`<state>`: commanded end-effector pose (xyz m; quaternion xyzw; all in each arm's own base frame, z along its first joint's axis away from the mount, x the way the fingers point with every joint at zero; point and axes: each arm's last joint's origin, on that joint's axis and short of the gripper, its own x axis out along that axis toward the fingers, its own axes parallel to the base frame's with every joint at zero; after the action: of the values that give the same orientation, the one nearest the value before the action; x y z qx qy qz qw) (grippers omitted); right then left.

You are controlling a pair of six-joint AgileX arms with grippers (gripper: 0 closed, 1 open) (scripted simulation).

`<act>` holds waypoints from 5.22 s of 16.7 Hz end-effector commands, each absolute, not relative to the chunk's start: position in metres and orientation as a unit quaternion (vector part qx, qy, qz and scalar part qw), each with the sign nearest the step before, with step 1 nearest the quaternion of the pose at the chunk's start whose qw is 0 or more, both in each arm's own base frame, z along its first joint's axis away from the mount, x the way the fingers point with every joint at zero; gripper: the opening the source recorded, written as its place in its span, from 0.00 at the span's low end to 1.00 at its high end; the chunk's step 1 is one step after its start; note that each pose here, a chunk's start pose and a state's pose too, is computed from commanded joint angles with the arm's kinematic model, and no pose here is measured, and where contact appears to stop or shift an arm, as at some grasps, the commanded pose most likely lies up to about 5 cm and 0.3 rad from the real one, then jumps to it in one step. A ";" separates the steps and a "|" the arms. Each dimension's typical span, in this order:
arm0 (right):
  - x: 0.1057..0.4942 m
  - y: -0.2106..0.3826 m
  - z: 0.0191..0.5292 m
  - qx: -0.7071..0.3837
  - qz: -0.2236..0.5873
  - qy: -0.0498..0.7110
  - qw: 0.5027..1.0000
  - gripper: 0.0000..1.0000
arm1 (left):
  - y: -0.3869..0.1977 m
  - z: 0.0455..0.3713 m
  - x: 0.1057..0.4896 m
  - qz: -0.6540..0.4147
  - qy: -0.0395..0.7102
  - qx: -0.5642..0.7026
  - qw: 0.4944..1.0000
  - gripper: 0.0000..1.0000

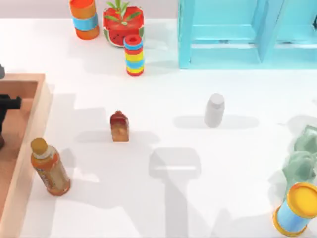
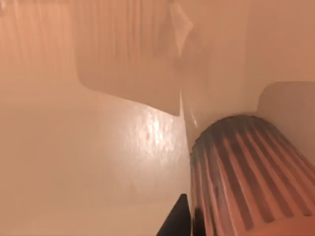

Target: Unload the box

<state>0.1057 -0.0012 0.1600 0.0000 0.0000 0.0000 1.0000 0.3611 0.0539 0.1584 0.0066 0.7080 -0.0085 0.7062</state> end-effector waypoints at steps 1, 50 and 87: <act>0.106 -0.001 0.160 0.000 0.000 0.000 1.000 1.00 | 0.054 0.158 0.361 -0.009 0.708 0.007 0.706 0.02; 0.106 -0.001 0.160 0.000 0.000 0.000 1.000 1.00 | -0.217 0.226 0.260 -0.061 0.693 0.005 0.718 0.00; 0.106 -0.001 0.160 0.000 0.000 0.000 1.000 1.00 | -0.237 0.154 0.217 -0.007 0.708 0.006 0.706 0.83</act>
<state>0.1057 -0.0012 0.1600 0.0000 0.0000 0.0000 1.0000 0.2172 -0.2369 0.1537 0.0062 0.7082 -0.0069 0.7060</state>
